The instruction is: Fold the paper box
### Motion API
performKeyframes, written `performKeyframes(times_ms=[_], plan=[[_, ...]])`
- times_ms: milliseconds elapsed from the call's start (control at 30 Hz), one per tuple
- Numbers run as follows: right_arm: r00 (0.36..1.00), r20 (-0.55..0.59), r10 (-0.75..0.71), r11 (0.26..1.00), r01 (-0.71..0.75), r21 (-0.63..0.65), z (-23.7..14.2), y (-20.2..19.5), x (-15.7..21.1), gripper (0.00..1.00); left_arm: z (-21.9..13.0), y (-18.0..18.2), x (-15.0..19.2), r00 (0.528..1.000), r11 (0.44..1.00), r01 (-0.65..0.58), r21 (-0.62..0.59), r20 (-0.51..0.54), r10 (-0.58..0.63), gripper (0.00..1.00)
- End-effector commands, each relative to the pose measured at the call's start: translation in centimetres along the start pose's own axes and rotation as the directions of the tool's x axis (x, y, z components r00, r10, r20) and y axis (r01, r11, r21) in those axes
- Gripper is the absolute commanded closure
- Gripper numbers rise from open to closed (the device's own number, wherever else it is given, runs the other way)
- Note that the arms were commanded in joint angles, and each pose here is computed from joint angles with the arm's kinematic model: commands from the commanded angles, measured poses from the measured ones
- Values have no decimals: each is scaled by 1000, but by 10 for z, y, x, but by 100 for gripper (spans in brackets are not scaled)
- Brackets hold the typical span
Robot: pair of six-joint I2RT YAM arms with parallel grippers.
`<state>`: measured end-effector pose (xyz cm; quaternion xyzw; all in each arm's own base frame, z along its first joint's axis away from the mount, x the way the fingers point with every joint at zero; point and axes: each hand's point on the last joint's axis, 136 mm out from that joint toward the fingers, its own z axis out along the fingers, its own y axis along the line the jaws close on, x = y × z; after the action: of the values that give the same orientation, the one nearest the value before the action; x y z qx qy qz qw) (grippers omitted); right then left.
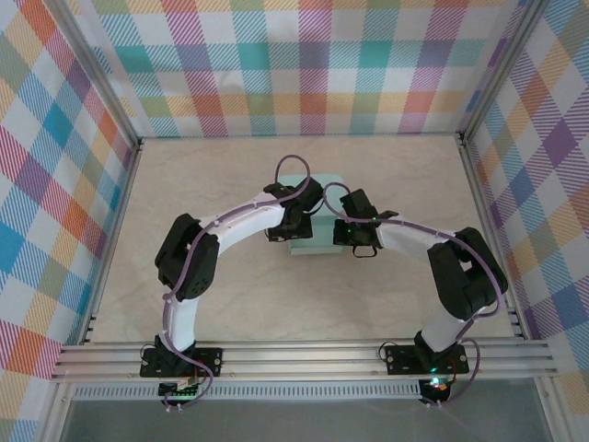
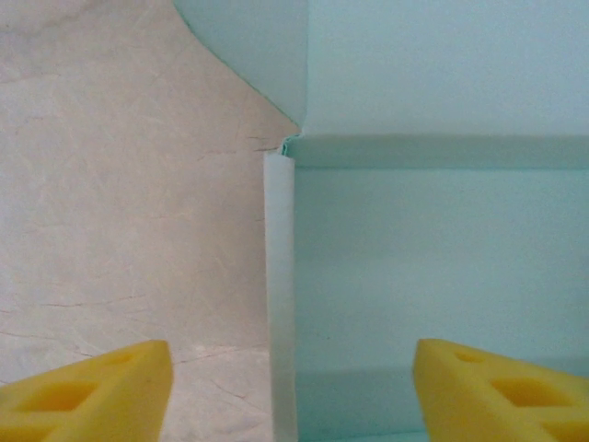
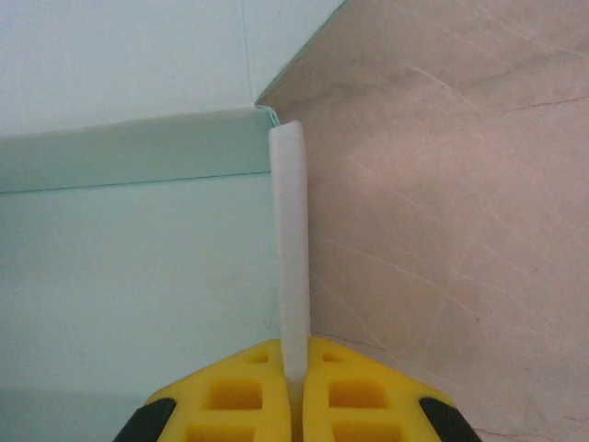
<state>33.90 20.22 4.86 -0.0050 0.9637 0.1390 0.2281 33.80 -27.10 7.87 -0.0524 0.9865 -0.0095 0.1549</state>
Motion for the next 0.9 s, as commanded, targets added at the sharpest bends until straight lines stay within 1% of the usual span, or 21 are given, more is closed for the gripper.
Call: performKeyframes(times_ms=[0, 33, 133, 233, 367, 433, 500, 700, 867], plan=[[1000, 10, -13, 1000, 13, 29, 1, 1, -5, 100, -6, 0, 4, 1000, 1000, 2, 17, 19, -2, 27], [1000, 9, -18, 999, 17, 40, 1, 0, -5, 100, -7, 1, 3, 1000, 1000, 6, 18, 25, -7, 26], [999, 6, -38, 997, 37, 75, -1, -1, -6, 92, -10, 4, -1, 999, 1000, 14, 18, 45, -15, 24], [998, 15, -65, 993, 64, 96, -4, 0, -8, 77, -13, 8, -4, 998, 999, 20, 25, 61, -21, 23], [997, 24, -73, 993, 70, 92, -8, 3, -11, 68, -15, 11, -6, 996, 998, 33, 45, 78, -36, 23], [997, 25, -77, 993, 74, 90, -9, 4, -12, 67, -15, 12, -7, 996, 998, 35, 48, 83, -39, 23], [996, 24, -85, 992, 83, 97, -9, 3, -12, 63, -16, 14, -9, 995, 998, 40, 52, 89, -45, 23], [991, 33, -133, 986, 129, 106, -9, 3, -19, 62, -21, 18, -13, 991, 995, 55, 78, 115, -64, 23], [984, 14, -180, 984, 180, -4, -9, 18, -24, 63, -26, 23, -18, 985, 991, 64, 116, 152, -81, 24]])
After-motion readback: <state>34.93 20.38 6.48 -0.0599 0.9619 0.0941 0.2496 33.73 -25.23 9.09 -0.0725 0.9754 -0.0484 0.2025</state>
